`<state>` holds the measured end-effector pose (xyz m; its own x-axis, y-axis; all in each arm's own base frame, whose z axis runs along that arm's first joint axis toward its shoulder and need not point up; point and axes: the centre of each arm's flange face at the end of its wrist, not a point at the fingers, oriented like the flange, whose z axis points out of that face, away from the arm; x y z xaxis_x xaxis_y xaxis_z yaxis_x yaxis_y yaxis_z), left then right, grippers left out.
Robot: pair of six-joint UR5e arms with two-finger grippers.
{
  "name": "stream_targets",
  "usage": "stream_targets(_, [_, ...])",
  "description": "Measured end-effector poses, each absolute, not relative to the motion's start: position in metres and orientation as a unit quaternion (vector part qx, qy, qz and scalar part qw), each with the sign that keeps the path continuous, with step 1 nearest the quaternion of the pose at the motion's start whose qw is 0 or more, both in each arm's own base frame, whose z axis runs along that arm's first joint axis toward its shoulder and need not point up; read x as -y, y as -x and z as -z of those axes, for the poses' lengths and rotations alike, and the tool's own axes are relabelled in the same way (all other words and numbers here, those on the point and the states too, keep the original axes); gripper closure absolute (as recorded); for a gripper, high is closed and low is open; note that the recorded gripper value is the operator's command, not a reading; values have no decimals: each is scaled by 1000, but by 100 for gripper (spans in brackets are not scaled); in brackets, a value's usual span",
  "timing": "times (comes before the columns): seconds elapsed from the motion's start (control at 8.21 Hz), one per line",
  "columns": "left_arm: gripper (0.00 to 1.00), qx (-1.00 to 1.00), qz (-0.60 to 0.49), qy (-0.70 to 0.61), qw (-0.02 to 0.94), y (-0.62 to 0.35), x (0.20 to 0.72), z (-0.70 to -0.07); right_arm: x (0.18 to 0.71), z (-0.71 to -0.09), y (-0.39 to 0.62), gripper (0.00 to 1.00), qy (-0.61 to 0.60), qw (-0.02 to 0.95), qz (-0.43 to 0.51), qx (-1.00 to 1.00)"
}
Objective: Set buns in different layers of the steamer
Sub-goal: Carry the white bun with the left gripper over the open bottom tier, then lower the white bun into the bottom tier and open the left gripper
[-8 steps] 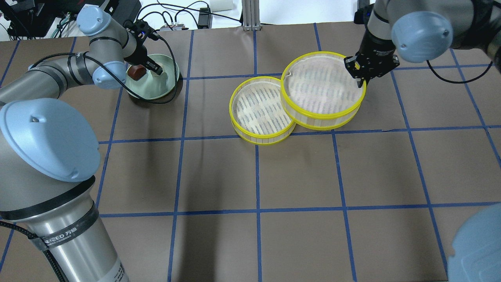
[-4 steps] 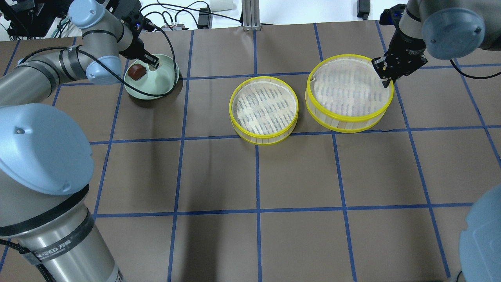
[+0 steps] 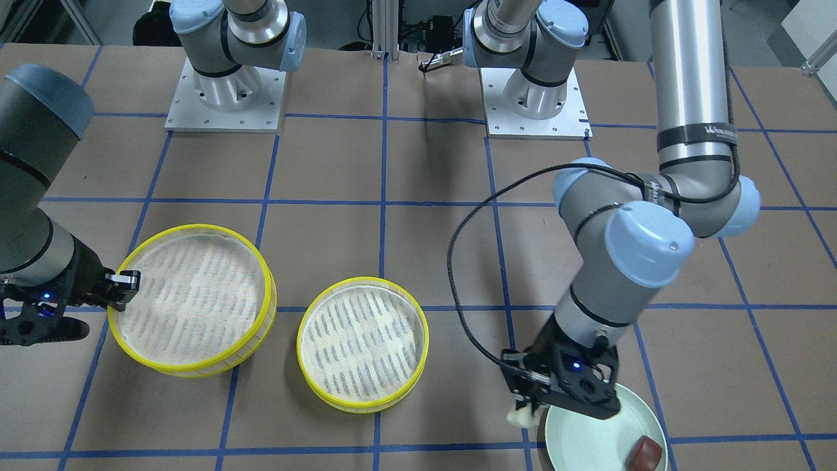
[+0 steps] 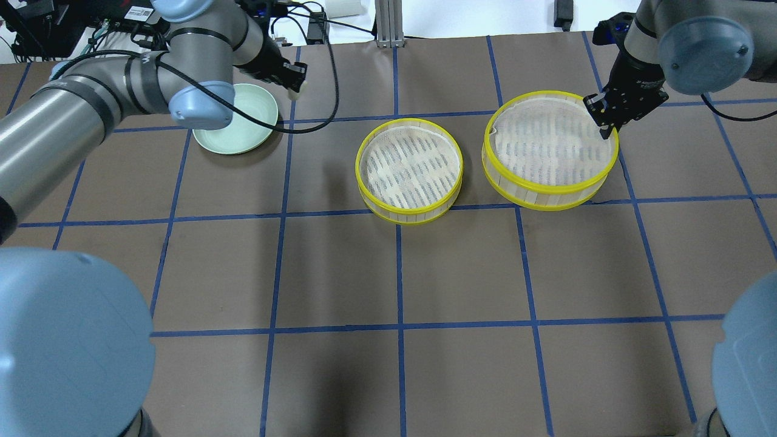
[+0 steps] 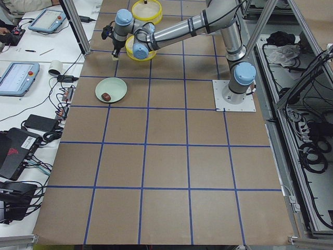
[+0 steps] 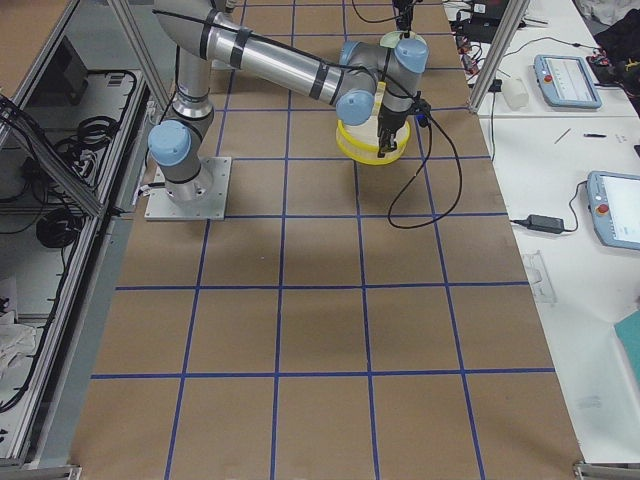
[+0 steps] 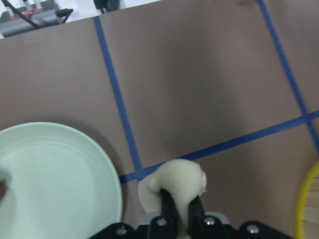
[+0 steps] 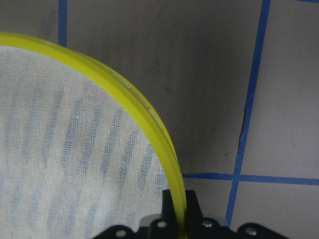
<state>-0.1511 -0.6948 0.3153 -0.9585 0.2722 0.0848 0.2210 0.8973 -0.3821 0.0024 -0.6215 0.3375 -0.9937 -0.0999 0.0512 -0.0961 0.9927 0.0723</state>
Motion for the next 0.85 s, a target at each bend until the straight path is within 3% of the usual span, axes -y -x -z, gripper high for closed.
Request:
stream_targets(0.61, [98,979,-144,62,134,307,631,-302,622,-337,-1,100,-47,31,36,998])
stream_targets(0.73, [72,979,-130,52,149,322,625,-294,621,-337,-1,100,-47,32,37,998])
stream_targets(0.85, [33,980,-118,44,157,333,621,-285,622,-337,-1,100,-47,33,37,998])
